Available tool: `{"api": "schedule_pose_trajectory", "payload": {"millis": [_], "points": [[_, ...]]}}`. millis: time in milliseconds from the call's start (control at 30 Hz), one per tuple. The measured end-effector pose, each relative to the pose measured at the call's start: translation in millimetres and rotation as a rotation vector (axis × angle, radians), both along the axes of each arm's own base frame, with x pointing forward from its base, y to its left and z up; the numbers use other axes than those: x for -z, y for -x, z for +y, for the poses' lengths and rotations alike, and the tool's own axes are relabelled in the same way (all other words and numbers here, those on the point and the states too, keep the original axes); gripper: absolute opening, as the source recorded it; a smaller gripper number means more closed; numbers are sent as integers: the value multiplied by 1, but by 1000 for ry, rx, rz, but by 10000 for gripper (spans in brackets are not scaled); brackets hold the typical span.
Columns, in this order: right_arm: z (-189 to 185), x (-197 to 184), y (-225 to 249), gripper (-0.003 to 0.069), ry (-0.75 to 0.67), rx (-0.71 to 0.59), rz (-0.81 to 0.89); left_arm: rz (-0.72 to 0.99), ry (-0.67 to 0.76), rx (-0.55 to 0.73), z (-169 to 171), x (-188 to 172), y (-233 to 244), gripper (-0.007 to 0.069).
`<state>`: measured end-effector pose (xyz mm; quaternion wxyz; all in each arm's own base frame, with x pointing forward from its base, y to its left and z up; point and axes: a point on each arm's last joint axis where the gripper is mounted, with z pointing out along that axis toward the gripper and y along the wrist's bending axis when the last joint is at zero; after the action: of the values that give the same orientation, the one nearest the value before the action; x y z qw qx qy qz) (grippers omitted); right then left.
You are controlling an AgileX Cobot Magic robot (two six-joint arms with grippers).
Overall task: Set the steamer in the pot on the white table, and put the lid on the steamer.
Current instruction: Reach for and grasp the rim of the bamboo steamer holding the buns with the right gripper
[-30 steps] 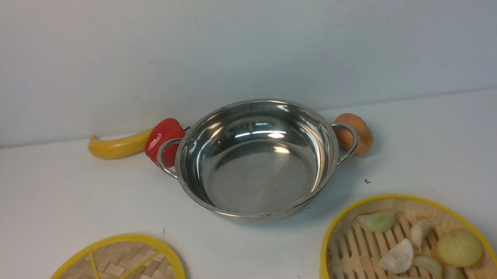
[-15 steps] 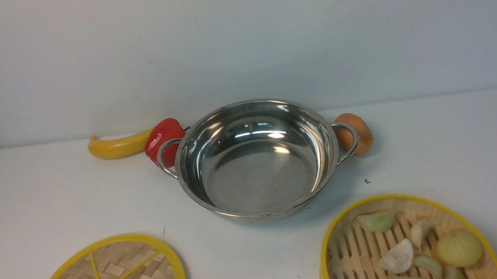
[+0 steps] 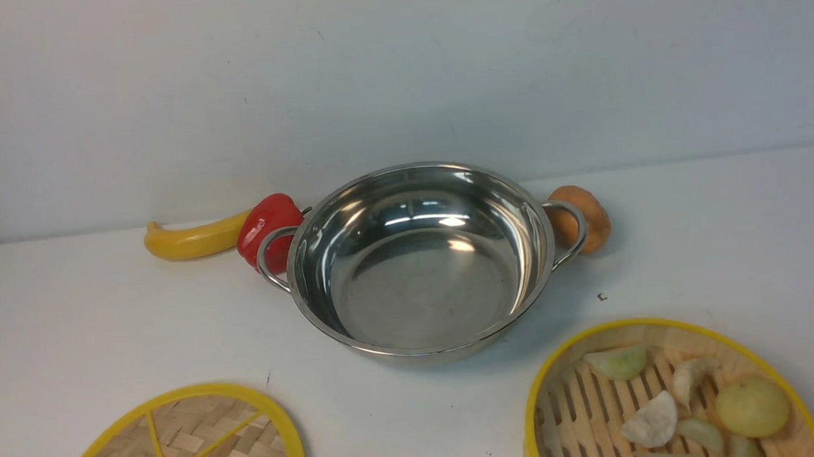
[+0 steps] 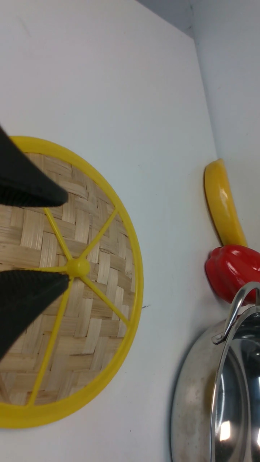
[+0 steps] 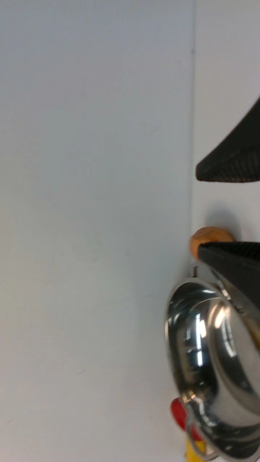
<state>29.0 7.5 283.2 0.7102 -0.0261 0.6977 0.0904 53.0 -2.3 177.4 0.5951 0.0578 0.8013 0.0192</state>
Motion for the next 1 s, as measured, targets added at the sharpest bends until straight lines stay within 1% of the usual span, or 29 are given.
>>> {"api": "schedule_pose_trajectory", "payload": {"millis": [100,133,233,300,433,533,567,600,633,700,733,767,867,933,1000], "points": [[1,-13,10,249,-8,-20,28,0,0,0,0,0,0,241],[2,-24,19,249,-17,-42,55,0,0,0,0,0,0,241],[3,-33,28,249,-38,-73,75,0,0,0,0,0,0,241],[5,-35,29,249,-61,-88,68,0,0,0,0,0,0,241],[10,-38,31,249,-150,-153,74,0,0,0,0,0,0,241],[13,-37,29,249,-191,-186,111,0,0,0,0,0,0,241],[17,-35,22,249,-199,-206,196,0,0,0,0,0,0,241],[17,-34,22,249,-197,-207,202,0,0,0,0,0,0,241],[20,-29,11,249,-168,-219,317,0,0,0,0,0,0,241],[23,-21,-2,249,-102,-235,456,0,0,0,0,0,0,241],[24,-19,-7,249,-84,-235,497,0,0,0,0,0,0,241],[25,-11,-18,249,-24,-243,607,0,0,0,0,0,0,241],[27,4,-45,249,57,-249,817,0,0,0,0,0,0,241],[27,10,-54,249,76,-247,877,0,0,0,0,0,0,241],[27,21,-72,249,110,-228,987,0,0,0,0,0,0,241]]}}
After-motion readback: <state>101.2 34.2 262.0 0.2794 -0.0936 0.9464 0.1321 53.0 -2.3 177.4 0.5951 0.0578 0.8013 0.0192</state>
